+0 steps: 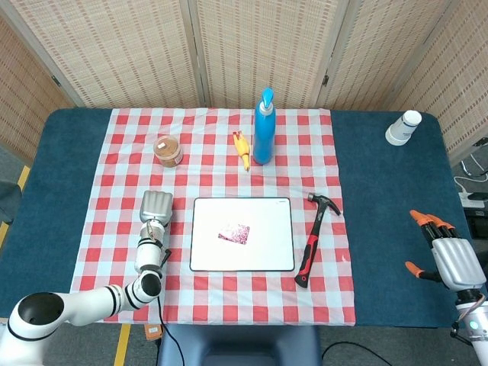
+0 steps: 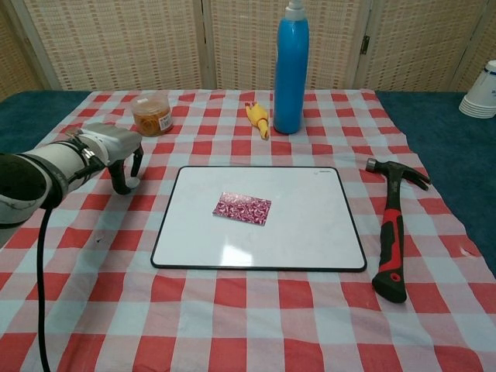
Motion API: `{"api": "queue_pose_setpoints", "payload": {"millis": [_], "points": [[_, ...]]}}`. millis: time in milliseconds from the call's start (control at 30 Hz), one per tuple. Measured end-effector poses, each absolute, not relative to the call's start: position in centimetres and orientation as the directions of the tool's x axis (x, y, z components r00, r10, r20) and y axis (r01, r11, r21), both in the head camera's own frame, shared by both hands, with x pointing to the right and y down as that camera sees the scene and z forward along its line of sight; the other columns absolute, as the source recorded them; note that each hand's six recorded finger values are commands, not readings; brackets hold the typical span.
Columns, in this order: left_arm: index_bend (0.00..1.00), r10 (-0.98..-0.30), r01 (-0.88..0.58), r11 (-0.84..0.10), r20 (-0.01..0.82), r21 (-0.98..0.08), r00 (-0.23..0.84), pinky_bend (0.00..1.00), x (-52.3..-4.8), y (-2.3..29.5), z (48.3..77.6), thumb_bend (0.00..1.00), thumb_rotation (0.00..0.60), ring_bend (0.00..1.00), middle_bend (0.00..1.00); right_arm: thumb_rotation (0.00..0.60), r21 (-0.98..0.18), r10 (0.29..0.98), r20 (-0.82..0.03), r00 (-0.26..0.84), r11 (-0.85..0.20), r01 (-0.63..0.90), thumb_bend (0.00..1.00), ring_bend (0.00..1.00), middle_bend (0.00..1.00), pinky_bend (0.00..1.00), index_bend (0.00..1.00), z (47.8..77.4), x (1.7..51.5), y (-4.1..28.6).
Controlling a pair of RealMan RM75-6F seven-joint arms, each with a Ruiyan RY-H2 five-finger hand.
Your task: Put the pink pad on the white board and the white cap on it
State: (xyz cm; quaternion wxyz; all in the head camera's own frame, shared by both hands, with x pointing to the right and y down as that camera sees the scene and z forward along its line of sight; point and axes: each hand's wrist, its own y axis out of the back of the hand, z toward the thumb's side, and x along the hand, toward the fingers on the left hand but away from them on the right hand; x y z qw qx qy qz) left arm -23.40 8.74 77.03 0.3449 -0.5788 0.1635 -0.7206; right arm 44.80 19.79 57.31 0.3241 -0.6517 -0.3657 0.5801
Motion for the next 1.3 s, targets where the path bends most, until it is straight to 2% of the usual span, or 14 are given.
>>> {"api": "queue_pose_setpoints", "payload": {"millis": [367, 567, 767, 1000, 1133, 1300], "points": [[0.52, -0.694, 0.303, -0.701, 0.716, -0.646, -0.08, 1.0, -23.1, 8.5, 76.6, 0.31, 0.6, 1.0, 1.0, 0.6, -0.845, 0.851, -0.522, 0.059, -0.525, 0.1, 0.13, 0.09, 0.12, 0.18, 0.0, 57.4, 44.7, 19.8], [0.52, -0.7, 0.297, -0.689, 0.713, -0.662, -0.034, 1.0, -21.1, 8.5, 75.6, 0.3, 0.6, 1.0, 1.0, 0.6, -0.845, 0.851, -0.522, 0.058, -0.525, 0.102, 0.13, 0.09, 0.12, 0.18, 0.0, 57.4, 44.8, 19.7], [0.51, -0.688, 0.282, -0.68, 0.722, -0.677, 0.073, 1.0, -16.4, 9.6, 74.0, 0.31, 0.6, 1.0, 1.0, 0.6, -0.843, 0.85, -0.524, 0.058, -0.527, 0.105, 0.13, 0.09, 0.12, 0.18, 0.0, 57.4, 44.9, 19.7], [0.52, -0.673, 0.268, -0.651, 0.704, -0.71, 0.229, 1.0, -8.4, 11.4, 71.2, 0.31, 0.6, 1.0, 1.0, 0.6, -0.841, 0.848, -0.527, 0.06, -0.531, 0.109, 0.13, 0.09, 0.12, 0.18, 0.0, 57.4, 44.9, 19.7], [0.52, -0.657, 0.268, -0.649, 0.702, -0.712, 0.274, 1.0, -5.5, 12.7, 70.7, 0.31, 0.6, 1.0, 1.0, 0.6, -0.841, 0.849, -0.525, 0.057, -0.528, 0.118, 0.13, 0.09, 0.12, 0.18, 0.0, 57.2, 45.1, 19.6], [0.52, -0.652, 0.28, -0.648, 0.706, -0.708, 0.277, 1.0, -4.3, 13.3, 71.2, 0.3, 0.6, 1.0, 1.0, 0.6, -0.842, 0.851, -0.521, 0.056, -0.524, 0.127, 0.13, 0.09, 0.12, 0.18, 0.0, 57.0, 45.3, 19.6]]}}
